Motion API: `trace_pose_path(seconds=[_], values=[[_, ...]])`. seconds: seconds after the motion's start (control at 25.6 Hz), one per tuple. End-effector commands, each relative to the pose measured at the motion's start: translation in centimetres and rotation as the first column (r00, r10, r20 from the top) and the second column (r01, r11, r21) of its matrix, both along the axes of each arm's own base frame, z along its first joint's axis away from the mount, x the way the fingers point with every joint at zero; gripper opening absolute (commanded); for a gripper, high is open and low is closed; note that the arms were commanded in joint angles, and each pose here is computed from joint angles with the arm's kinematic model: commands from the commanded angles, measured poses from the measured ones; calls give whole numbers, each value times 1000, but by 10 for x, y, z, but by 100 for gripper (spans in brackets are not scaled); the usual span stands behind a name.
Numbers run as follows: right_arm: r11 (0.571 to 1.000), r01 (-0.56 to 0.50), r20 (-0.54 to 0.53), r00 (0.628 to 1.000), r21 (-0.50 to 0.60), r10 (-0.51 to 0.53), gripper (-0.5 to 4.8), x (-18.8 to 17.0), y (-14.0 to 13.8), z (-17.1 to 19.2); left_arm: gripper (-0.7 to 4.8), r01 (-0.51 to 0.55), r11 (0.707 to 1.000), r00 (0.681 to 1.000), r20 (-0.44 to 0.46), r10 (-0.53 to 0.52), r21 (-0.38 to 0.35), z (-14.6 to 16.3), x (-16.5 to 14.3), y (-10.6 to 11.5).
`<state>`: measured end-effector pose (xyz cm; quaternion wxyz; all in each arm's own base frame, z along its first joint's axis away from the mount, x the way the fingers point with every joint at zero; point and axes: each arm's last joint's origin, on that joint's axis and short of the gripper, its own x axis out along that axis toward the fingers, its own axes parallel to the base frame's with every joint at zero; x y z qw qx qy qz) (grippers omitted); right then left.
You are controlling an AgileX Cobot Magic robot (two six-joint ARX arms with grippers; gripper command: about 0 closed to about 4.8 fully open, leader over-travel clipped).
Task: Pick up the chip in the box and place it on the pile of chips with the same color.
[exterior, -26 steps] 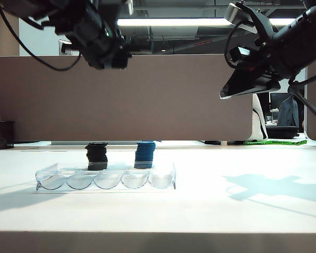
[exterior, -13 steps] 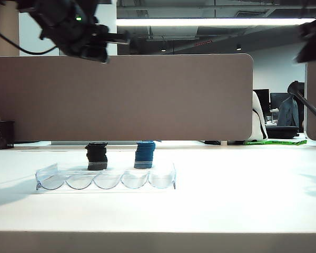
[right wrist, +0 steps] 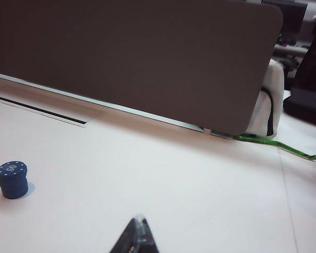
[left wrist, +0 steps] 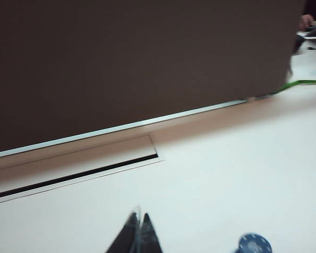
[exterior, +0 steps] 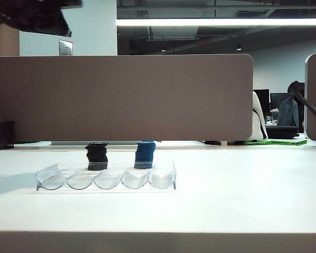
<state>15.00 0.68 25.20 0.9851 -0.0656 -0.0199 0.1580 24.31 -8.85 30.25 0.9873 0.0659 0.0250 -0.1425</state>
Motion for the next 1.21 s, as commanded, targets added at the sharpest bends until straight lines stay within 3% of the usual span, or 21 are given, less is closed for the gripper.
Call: trace_pose_path(seconds=[0.04, 0.31, 0.39, 0.66, 0.86, 1.21], values=[[1000, 19, 44, 999, -2, -19, -5, -10, 0, -4, -6, 14, 1000, 1000, 2, -14, -6, -7, -18, 11], [989, 150, 129, 980, 19, -151, -5, -34, -4, -18, -6, 14, 1000, 1000, 9, -14, -13, -33, -59, 25], [986, 165, 147, 975, 24, -167, -5, -41, -4, -21, -6, 11, 998, 1000, 9, -10, -55, -43, -73, 30], [971, 223, 110, 966, 86, -232, -5, -60, -6, -39, -6, 8, 997, 996, 85, -2, -74, -58, -107, 43], [964, 218, 82, 969, 151, -232, -5, -61, -6, -49, -6, 3, 998, 998, 61, 1, -65, -64, -123, 48], [955, 255, 62, 962, 154, -267, -5, -58, -7, -61, -6, -78, 996, 996, 47, 80, -33, -71, -158, 63]])
